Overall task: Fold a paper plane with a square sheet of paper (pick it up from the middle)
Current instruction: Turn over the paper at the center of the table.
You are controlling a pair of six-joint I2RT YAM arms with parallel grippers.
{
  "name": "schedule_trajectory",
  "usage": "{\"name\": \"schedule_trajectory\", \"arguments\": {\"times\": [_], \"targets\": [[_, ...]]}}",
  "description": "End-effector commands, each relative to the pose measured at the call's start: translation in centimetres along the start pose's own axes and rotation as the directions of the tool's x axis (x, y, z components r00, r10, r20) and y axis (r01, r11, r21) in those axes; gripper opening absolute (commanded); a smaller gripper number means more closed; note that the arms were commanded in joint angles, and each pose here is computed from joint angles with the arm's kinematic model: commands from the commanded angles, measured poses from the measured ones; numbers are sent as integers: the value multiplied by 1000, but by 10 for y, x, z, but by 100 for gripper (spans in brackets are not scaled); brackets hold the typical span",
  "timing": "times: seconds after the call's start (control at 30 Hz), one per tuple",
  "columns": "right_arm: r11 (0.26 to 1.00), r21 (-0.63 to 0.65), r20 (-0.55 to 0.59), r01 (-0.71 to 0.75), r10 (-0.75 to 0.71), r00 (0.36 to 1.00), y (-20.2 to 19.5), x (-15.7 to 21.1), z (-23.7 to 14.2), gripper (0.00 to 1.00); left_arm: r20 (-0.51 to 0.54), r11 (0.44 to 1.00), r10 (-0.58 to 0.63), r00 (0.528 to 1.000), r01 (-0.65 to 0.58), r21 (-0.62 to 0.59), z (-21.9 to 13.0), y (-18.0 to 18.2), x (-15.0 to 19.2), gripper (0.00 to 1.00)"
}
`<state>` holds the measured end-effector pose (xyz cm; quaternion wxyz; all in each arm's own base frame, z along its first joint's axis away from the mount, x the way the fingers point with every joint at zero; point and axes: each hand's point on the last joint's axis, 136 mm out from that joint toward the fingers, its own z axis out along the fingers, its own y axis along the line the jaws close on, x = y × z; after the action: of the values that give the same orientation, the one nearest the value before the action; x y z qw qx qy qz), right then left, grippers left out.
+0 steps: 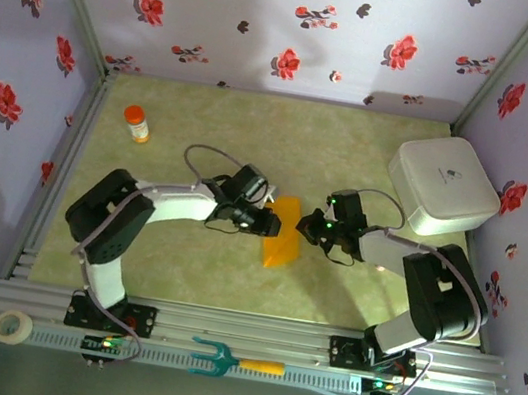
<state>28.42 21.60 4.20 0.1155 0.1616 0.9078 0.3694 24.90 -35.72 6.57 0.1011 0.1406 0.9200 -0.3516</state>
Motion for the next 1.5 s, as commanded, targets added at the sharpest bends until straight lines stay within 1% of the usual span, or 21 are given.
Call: {"name": "schedule_trajectory", "arguments": {"times": [0.0, 0.17, 0.23, 0.33, 0.47, 0.53, 0.67, 0.8, 0.9, 1.0, 1.1, 1.2, 1.27, 1.37, 1.47], "targets": [[997, 13, 43, 80, -80, 996, 17, -14, -15, 5, 125, 998, 56, 991, -50, -50, -29, -3, -25, 31], [982, 66, 48, 178, -181, 982, 30, -25, -27, 5, 235, 989, 80, 969, -48, -138, -64, 6, -49, 33], [973, 101, 47, 210, -215, 975, 34, -29, -32, 5, 267, 985, 98, 959, -55, -165, -81, 5, -55, 34], [954, 173, 78, 243, -260, 963, 40, -39, -48, 5, 312, 978, 121, 943, -59, -201, -101, 8, -63, 34], [890, 288, 137, 353, -402, 905, 52, -53, -69, 4, 363, 964, 168, 916, -76, -254, -118, 17, -73, 38], [838, 366, 137, 404, -479, 867, 54, -57, -76, 4, 383, 957, 172, 908, -61, -284, -122, 28, -75, 38], [710, 550, 97, 440, -577, 811, 50, -62, -92, 3, 447, 958, 116, 887, 18, -286, -130, 44, -70, 38], [534, 719, 52, 445, -680, 732, 46, -64, -107, 1, 526, 959, 62, 848, 95, -266, -144, 58, -56, 39], [433, 790, 7, 434, -715, 699, 44, -60, -109, 0, 557, 946, 26, 830, 160, -283, -156, 75, -40, 41], [343, 826, -41, 447, -754, 655, 48, -52, -101, 0, 586, 934, 32, 809, 184, -305, -171, 86, -28, 44], [268, 849, -79, 456, -788, 610, 53, -44, -88, 0, 629, 923, 42, 776, 211, -322, -191, 93, -24, 47], [246, 848, -106, 469, -788, 606, 54, -35, -69, 0, 663, 915, 45, 747, 235, -327, -211, 95, -21, 49], [248, 836, -124, 490, -785, 607, 57, -27, -54, 0, 682, 913, 46, 730, 247, -326, -221, 96, -18, 50], [267, 803, -152, 532, -773, 616, 59, -13, -29, 0, 697, 912, 46, 715, 255, -322, -230, 96, -13, 51], [313, 756, -174, 574, -750, 638, 61, 2, -4, 0, 700, 905, 32, 713, 277, -323, -237, 98, -7, 51]]}}
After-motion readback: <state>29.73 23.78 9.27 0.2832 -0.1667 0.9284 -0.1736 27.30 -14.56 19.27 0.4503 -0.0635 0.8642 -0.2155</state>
